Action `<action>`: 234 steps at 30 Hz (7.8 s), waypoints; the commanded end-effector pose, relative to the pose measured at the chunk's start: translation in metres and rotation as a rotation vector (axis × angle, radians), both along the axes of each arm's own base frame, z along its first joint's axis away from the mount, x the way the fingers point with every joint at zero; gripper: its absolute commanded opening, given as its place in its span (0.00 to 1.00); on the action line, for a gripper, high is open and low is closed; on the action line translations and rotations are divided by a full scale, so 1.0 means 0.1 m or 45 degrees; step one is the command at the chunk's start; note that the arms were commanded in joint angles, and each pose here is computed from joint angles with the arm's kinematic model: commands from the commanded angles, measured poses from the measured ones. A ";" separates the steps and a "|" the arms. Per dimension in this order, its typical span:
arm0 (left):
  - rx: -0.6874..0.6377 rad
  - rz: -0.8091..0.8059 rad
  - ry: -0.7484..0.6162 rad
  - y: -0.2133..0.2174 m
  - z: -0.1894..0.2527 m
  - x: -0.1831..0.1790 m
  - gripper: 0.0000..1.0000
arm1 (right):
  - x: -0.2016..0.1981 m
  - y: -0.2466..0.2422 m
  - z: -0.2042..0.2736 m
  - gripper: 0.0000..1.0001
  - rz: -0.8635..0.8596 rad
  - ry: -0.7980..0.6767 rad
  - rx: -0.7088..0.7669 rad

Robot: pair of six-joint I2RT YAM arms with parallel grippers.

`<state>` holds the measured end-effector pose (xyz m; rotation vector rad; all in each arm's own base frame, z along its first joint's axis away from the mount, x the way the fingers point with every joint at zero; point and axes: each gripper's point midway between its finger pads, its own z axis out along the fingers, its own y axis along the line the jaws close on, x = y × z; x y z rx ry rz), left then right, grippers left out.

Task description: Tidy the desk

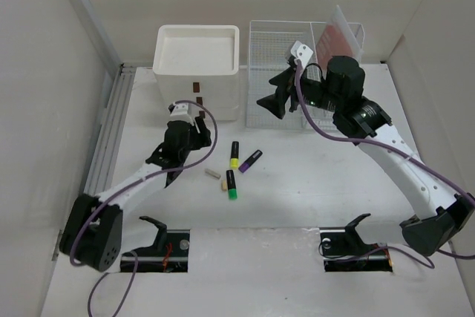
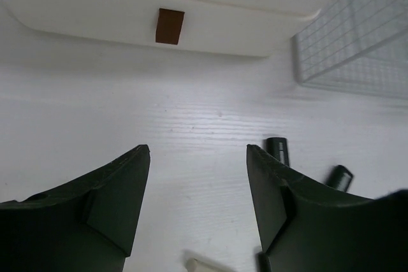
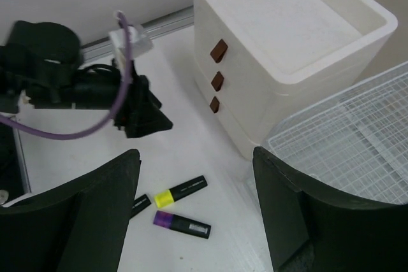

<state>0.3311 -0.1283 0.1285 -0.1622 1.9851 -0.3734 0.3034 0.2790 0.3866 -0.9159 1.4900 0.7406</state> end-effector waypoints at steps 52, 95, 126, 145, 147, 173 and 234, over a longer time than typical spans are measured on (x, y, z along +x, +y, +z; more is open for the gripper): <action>-0.369 -0.131 -0.094 -0.02 -0.22 1.03 0.44 | -0.17 0.15 0.05 0.77 0.183 0.001 0.059; -0.341 0.053 -0.090 0.03 -0.40 1.17 0.40 | -0.32 0.18 0.09 0.77 0.278 -0.003 0.072; -0.334 0.039 -0.109 -0.03 -0.39 1.32 0.37 | -0.33 0.19 0.09 0.77 0.290 -0.003 0.073; -0.297 0.066 -0.053 -0.04 -0.49 1.39 0.24 | -0.36 0.20 0.09 0.77 0.313 -0.001 0.075; -0.297 0.066 -0.053 -0.04 -0.49 1.39 0.23 | -0.36 0.20 0.09 0.77 0.313 -0.001 0.075; -0.329 0.078 -0.047 -0.08 -0.41 1.09 0.00 | -0.36 0.22 0.04 0.77 0.336 0.011 0.073; -0.557 0.044 -0.443 0.13 1.25 -0.78 1.00 | 0.06 0.42 -0.97 0.64 0.296 -0.040 -0.305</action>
